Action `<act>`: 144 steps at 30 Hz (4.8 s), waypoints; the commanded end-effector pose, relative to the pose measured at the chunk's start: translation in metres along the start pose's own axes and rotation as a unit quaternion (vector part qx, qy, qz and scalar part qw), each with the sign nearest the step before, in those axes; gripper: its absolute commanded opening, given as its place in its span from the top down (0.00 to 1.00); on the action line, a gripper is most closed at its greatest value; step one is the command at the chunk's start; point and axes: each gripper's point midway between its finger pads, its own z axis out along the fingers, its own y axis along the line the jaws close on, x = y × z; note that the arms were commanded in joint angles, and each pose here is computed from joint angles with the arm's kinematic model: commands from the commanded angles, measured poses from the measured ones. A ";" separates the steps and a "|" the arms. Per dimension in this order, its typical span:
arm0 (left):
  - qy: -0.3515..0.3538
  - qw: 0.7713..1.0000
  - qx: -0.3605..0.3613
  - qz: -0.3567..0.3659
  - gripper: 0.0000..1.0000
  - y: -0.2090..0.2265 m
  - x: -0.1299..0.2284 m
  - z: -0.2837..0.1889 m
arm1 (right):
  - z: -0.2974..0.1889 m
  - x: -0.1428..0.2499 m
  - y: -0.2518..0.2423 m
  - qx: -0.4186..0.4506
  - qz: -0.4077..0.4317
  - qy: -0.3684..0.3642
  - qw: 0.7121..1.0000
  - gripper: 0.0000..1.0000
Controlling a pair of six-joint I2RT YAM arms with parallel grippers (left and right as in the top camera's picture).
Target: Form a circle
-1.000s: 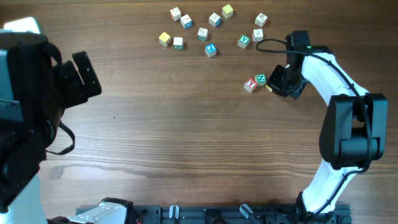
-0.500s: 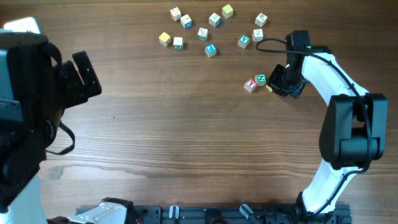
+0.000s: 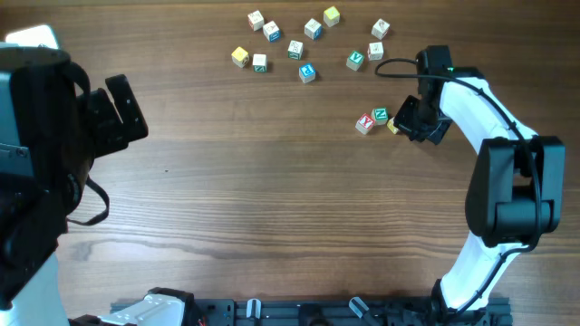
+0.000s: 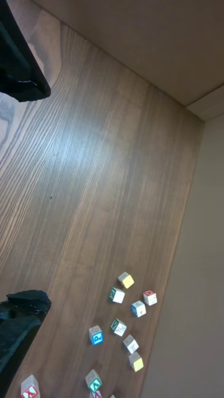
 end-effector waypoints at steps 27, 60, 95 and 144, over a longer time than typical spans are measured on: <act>-0.002 1.000 -0.009 0.000 0.00 0.004 -0.001 0.000 | 0.010 0.012 0.016 -0.060 0.027 0.028 0.997 0.95; -0.002 1.000 -0.009 0.000 0.00 0.004 -0.001 0.000 | 0.009 0.015 0.024 -0.080 0.025 0.039 0.996 0.96; -0.002 1.000 -0.009 0.000 0.00 0.004 -0.001 0.000 | 0.007 -0.041 0.008 -0.063 0.063 -0.068 0.994 0.96; -0.002 1.000 -0.009 0.000 0.00 0.004 -0.001 0.000 | 0.005 -0.035 0.024 -0.107 0.043 -0.049 0.992 0.96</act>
